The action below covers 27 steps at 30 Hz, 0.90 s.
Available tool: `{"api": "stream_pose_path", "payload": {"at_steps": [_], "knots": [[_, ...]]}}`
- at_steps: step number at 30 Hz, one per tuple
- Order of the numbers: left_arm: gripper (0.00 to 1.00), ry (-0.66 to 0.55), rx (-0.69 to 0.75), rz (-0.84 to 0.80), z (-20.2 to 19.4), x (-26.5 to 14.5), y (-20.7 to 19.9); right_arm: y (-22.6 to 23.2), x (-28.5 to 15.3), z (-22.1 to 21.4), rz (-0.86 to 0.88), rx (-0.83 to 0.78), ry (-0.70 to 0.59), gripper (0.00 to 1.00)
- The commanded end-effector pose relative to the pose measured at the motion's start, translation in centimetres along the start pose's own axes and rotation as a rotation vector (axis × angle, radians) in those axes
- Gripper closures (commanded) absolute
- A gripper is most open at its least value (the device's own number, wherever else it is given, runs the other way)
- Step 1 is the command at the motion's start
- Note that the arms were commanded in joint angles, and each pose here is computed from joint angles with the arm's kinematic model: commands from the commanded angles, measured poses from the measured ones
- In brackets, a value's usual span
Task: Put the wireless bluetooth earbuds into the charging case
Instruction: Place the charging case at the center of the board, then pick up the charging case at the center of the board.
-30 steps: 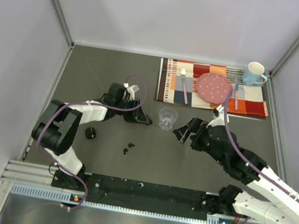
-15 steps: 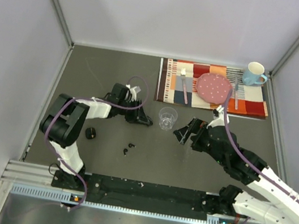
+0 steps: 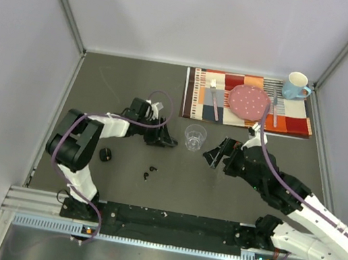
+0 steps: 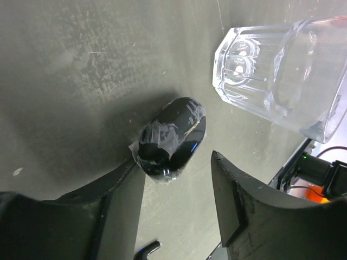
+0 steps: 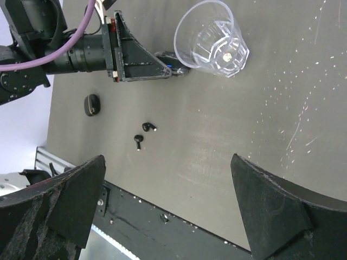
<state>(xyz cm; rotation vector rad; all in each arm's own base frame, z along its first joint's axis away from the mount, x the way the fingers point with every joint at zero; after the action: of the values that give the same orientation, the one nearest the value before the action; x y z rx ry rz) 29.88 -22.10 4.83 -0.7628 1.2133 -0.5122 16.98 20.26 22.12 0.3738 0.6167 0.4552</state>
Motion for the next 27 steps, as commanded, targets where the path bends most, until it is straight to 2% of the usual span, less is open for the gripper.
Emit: {"api": "stream_pose_path", "payload": {"at_steps": [1, 8, 13, 16, 18, 21, 25, 27], "knots": [[0.43, -0.059, 0.068, 0.043, 1.3, -1.6, -0.5, 0.3, -0.4, 0.9, 0.024, -0.001, -0.035, 0.01], [0.40, -0.102, 0.115, 0.118, 1.7, -3.6, -0.5, 0.3, -0.3, 0.8, 0.028, -0.006, -0.027, 0.01], [0.39, -0.234, 0.202, 0.181, 2.7, -7.2, -1.7, 0.3, -0.2, 0.9, 0.025, -0.004, -0.026, 0.01], [0.38, -0.325, 0.252, 0.322, 3.4, -10.1, -0.7, 0.3, -0.1, 0.9, 0.027, -0.011, -0.024, 0.01], [0.38, -0.431, 0.258, 0.452, 4.2, -12.7, 0.3, 0.3, -0.1, 0.9, 0.027, -0.014, -0.022, 0.01], [0.35, -0.516, 0.223, 0.582, 4.0, -16.0, 2.5, 0.3, 0.0, 0.9, 0.023, -0.018, -0.019, 0.01], [0.26, -0.606, 0.155, 0.649, 3.1, -19.0, 5.2, 0.4, 0.1, 0.9, 0.025, -0.021, -0.011, 0.01], [0.28, -0.636, 0.117, 0.647, 2.6, -20.0, 6.1, 0.4, 0.2, 1.0, 0.027, -0.027, -0.010, 0.01]]}}
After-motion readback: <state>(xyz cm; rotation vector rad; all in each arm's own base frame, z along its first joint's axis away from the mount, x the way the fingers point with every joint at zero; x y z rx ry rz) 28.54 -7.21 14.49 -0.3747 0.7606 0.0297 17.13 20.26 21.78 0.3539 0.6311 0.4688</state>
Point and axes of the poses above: each gripper's point midway between its finger pads, its own x axis out along the fingers, its own y axis along the line the jaws close on, z = x × y, the point moved 2 cm from there along -x, back along the fingers, and after that the axes turned 10 degrees about -x, right-handed, at the moved point
